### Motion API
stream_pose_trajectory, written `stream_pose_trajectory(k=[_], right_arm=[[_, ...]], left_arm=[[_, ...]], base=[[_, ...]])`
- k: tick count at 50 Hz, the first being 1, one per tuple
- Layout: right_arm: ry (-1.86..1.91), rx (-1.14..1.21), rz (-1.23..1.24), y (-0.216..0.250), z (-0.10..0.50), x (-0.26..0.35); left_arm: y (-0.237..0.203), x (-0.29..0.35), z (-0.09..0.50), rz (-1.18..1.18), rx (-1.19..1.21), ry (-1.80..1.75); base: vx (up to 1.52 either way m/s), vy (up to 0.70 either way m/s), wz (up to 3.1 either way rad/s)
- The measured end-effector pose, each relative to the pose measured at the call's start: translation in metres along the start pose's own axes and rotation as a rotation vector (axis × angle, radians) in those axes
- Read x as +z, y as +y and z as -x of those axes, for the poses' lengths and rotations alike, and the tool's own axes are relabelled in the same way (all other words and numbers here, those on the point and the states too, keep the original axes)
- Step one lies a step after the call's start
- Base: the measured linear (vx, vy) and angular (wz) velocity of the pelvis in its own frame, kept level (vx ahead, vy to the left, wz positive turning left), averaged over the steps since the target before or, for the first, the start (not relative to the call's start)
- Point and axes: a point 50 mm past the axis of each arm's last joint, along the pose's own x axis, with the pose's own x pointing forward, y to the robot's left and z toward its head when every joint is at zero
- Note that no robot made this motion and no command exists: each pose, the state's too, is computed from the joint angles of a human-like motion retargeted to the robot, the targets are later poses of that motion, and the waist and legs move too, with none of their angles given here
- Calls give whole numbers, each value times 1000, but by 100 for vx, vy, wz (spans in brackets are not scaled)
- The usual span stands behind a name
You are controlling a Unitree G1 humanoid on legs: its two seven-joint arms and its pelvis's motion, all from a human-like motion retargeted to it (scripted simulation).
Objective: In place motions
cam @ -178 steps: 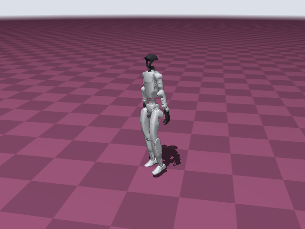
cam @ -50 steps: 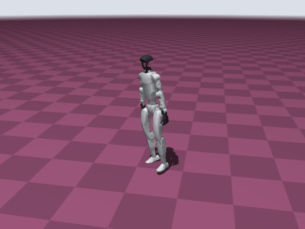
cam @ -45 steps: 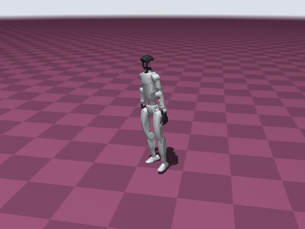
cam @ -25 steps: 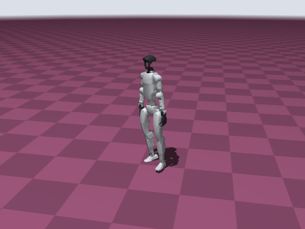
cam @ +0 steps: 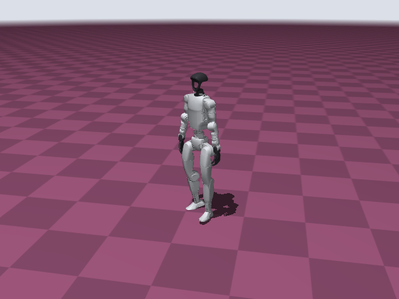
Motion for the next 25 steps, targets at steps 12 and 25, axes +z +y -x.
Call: stream_pose_trajectory(k=[12, 25], right_arm=[[-82, -78, 163, -22, 5, 41], [57, -11, 89, -6, 2, -6]], left_arm=[[-1, 16, 1, 70, -6, -61], [3, 13, 1, 48, 20, -47]], base=[[-6, 1, -44], [-2, -8, 30]])
